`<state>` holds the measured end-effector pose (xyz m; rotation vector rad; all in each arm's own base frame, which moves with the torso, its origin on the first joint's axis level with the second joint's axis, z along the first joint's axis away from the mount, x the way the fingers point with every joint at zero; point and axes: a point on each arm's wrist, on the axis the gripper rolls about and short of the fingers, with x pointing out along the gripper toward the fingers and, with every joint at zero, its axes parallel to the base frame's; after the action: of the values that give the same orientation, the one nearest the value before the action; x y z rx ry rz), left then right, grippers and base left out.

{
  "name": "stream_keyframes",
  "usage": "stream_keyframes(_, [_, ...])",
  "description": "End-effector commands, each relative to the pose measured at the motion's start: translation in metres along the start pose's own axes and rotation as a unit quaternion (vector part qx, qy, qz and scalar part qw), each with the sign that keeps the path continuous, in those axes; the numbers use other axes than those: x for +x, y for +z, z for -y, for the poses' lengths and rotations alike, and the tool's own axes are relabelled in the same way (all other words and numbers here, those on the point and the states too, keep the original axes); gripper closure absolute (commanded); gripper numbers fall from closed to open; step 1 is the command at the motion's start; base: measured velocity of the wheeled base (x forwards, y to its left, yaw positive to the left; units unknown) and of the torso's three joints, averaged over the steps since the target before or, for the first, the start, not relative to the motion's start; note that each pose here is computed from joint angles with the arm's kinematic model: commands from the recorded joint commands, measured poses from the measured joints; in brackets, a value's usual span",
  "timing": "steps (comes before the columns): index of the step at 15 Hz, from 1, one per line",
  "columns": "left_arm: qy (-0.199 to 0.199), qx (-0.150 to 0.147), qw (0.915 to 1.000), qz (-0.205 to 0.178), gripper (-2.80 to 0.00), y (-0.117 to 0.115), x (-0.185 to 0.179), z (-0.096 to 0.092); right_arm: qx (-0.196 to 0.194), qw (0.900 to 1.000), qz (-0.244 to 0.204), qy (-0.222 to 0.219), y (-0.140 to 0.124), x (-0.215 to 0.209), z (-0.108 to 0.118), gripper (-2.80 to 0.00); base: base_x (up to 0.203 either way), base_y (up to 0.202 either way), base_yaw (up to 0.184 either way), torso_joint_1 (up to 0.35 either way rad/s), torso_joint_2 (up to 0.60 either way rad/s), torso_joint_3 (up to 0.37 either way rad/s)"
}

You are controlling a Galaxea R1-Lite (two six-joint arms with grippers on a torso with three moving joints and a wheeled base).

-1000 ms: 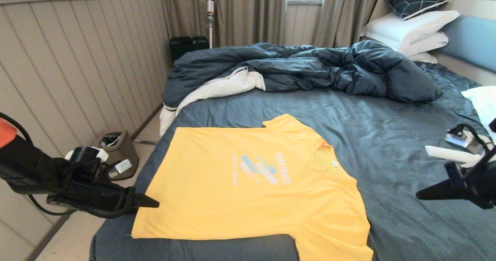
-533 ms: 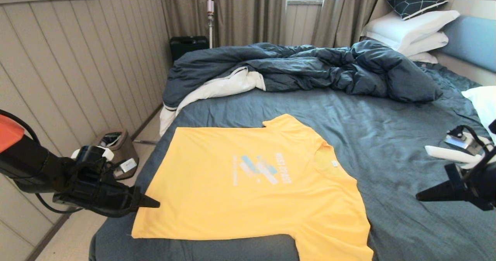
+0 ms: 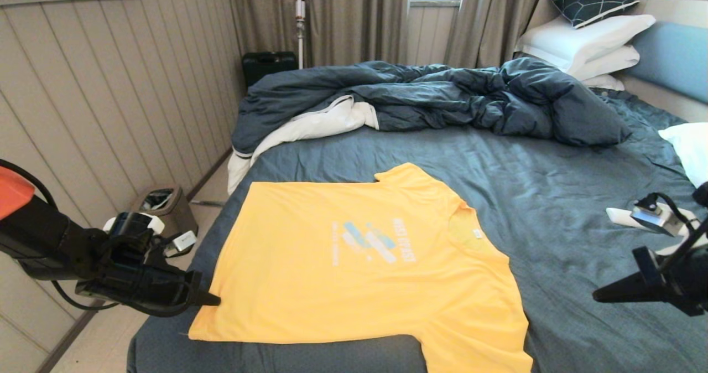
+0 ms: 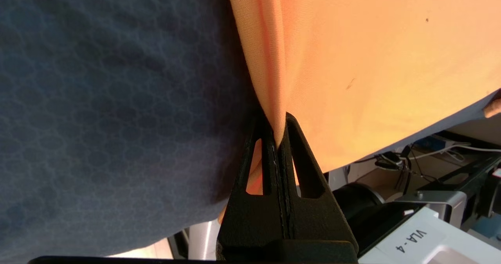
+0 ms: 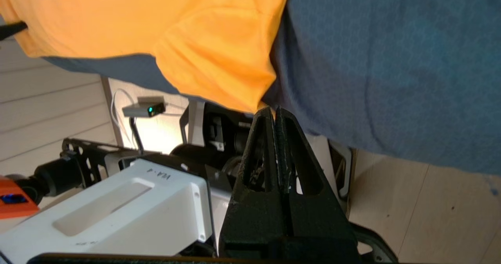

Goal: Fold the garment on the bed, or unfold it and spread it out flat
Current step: Fold the yellow T-shirt

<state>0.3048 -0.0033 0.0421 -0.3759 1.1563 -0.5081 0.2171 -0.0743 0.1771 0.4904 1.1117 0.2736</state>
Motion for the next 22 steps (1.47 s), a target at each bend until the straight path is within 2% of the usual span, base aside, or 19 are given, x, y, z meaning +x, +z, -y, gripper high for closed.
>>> stream_keyframes(1, [-0.001, 0.001, 1.0000, 0.001, 0.00, -0.001, -0.002, 0.002, 0.009, 1.000, -0.015, 0.004, -0.002, 0.008, 0.005, 0.00, 0.000, 0.000, 0.000, 0.000, 0.00, 0.000])
stream_keyframes(2, [-0.001, 0.001, 1.0000, 0.001, 0.00, -0.002, -0.002, 0.002, 0.008, 1.000, -0.015, 0.003, -0.001, 0.016, 0.011, 0.00, 0.000, 0.000, 0.000, 0.000, 0.00, 0.000])
stream_keyframes(3, [-0.001, 0.002, 1.0000, 0.001, 0.00, -0.002, -0.002, 0.003, 0.005, 1.000, -0.011, 0.001, -0.001, 0.022, 0.015, -2.80, 0.000, 0.000, 0.000, 0.000, 0.00, 0.000])
stream_keyframes(6, [-0.002, 0.005, 1.0000, 0.004, 0.00, -0.001, -0.004, 0.005, -0.017, 1.000, 0.011, -0.006, 0.002, 0.041, 0.026, -2.80, 0.000, 0.000, 0.000, 0.000, 0.00, 0.000])
stream_keyframes(13, [-0.005, 0.012, 0.9999, 0.010, 0.00, 0.000, -0.003, 0.006, -0.043, 0.998, -0.041, 0.017, 0.010, 0.080, 0.015, -2.80, 0.000, 0.000, 0.000, 0.000, 0.00, 0.000])
stream_keyframes(15, [-0.005, 0.013, 0.9999, 0.010, 0.00, 0.000, -0.002, 0.006, -0.039, 0.998, -0.047, 0.020, 0.015, 0.093, 0.013, -2.80, 0.000, 0.000, 0.000, 0.000, 0.00, 0.000])
stream_keyframes(19, [-0.005, 0.014, 0.9998, 0.013, 0.00, 0.002, -0.002, 0.006, -0.029, 0.999, -0.035, 0.022, 0.028, 0.112, 0.013, -2.80, 0.000, 0.000, 0.000, 0.000, 0.00, 0.000])
stream_keyframes(22, [-0.006, 0.016, 0.9998, 0.011, 0.00, 0.002, -0.001, 0.007, -0.025, 0.999, -0.008, 0.025, 0.038, 0.115, 0.011, -2.80, 0.000, 0.000, 0.000, 0.000, 0.00, 0.000])
